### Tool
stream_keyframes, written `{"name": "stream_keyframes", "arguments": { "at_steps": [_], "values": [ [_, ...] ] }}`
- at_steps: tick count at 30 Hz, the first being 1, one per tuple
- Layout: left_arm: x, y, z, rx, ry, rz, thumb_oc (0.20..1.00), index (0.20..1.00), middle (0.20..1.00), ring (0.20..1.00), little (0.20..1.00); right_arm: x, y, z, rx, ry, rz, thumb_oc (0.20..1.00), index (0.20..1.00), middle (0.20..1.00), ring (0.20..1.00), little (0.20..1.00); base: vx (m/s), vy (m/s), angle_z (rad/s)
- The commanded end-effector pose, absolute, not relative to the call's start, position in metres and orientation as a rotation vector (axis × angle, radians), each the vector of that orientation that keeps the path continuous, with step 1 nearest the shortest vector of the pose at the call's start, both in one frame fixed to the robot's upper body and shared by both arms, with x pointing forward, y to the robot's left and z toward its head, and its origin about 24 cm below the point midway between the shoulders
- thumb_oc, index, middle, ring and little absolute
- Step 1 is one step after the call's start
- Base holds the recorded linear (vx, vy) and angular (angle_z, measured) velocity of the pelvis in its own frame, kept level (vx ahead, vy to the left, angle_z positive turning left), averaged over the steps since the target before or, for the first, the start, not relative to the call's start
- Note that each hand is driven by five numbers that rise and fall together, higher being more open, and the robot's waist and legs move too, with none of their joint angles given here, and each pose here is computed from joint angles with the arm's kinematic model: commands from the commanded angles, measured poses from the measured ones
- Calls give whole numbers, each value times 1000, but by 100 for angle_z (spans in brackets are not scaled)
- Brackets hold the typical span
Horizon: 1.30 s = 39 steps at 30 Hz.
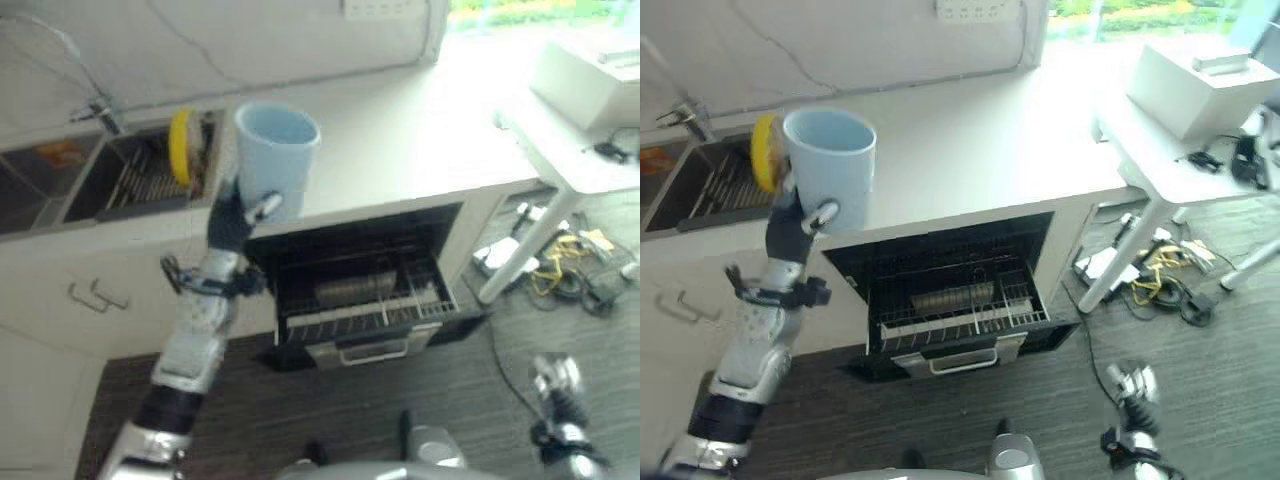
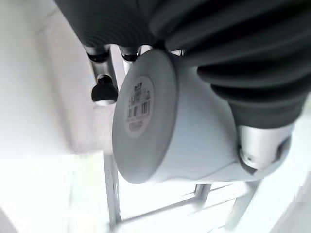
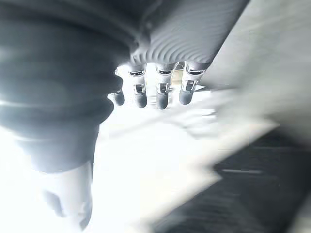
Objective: Place the dishes in the dishwasher.
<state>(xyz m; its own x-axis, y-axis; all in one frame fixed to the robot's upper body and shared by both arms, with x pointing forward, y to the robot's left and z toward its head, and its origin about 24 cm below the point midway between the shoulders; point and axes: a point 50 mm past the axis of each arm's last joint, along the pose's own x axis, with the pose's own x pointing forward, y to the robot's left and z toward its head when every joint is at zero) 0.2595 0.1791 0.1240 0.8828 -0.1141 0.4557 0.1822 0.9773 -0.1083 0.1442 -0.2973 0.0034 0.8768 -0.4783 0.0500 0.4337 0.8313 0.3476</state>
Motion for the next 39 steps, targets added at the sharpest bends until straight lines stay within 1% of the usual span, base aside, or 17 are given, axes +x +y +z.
{"name": "stream_keyframes", "arguments": {
  "at_steps": [1, 2, 5, 8, 10, 11, 14, 18, 20, 24, 29, 32, 35, 39],
  "values": [
    [262, 183, 145, -258, -604, -181, 200, 200, 200, 200, 200, 160, -302, 60, 198, -476, -448, 1000, 1000, 1000, 1000, 1000, 40, 27, -47],
    [260, 184, 144, -274, -633, -165, 200, 200, 200, 200, 200, 167, -295, 82, 145, -564, -372, 1000, 1000, 1000, 1000, 1000, 31, 23, -33],
    [258, 185, 144, -254, -671, -92, 200, 200, 200, 200, 200, 178, -282, 105, 93, -635, -257, 1000, 1000, 1000, 1000, 1000, 15, 29, -26],
    [255, 184, 147, -129, -731, 66, 200, 200, 200, 200, 200, 187, -267, 124, 130, -705, -118, 1000, 1000, 1000, 1000, 1000, 5, 6, -4],
    [248, 179, 156, 60, -860, 142, 200, 200, 200, 200, 200, 188, -254, 140, 147, -811, -37, 1000, 1000, 1000, 1000, 1000, 0, 0, 0],
    [247, 177, 157, 100, -883, 178, 200, 200, 200, 200, 200, 191, -245, 146, 149, -837, 15, 1000, 1000, 1000, 1000, 1000, 0, 0, 0],
    [247, 172, 156, 163, -920, 291, 200, 200, 200, 200, 200, 205, -218, 153, 191, -806, 190, 1000, 1000, 1000, 1000, 1000, 2, -7, 4],
    [247, 162, 151, 301, -985, 381, 200, 200, 200, 200, 200, 220, -187, 154, 171, -749, 312, 1000, 1000, 1000, 1000, 1000, 22, -42, 18],
    [249, 156, 148, 388, -1002, 400, 200, 200, 200, 200, 200, 228, -174, 156, 160, -738, 365, 1000, 1000, 1000, 1000, 1000, 19, -56, 27],
    [254, 150, 144, 458, -1000, 439, 200, 200, 200, 200, 200, 239, -154, 159, 147, -694, 430, 1000, 1000, 1000, 1000, 1000, 19, -39, 28],
    [256, 145, 141, 478, -1028, 487, 200, 200, 200, 200, 200, 252, -131, 158, 242, -592, 552, 1000, 1000, 1000, 1000, 1000, 21, -43, 22],
    [256, 142, 140, 503, -1050, 483, 200, 200, 200, 200, 200, 256, -120, 159, 270, -563, 607, 1000, 1000, 1000, 1000, 1000, 21, -38, 21],
    [257, 131, 139, 488, -1096, 467, 200, 200, 200, 200, 200, 266, -93, 162, 300, -497, 700, 1000, 1000, 1000, 1000, 1000, 58, -46, 29],
    [256, 123, 140, 478, -1113, 433, 200, 200, 200, 200, 200, 270, -80, 165, 329, -459, 749, 1000, 1000, 1000, 1000, 1000, 30, -18, 18]
  ]
}}
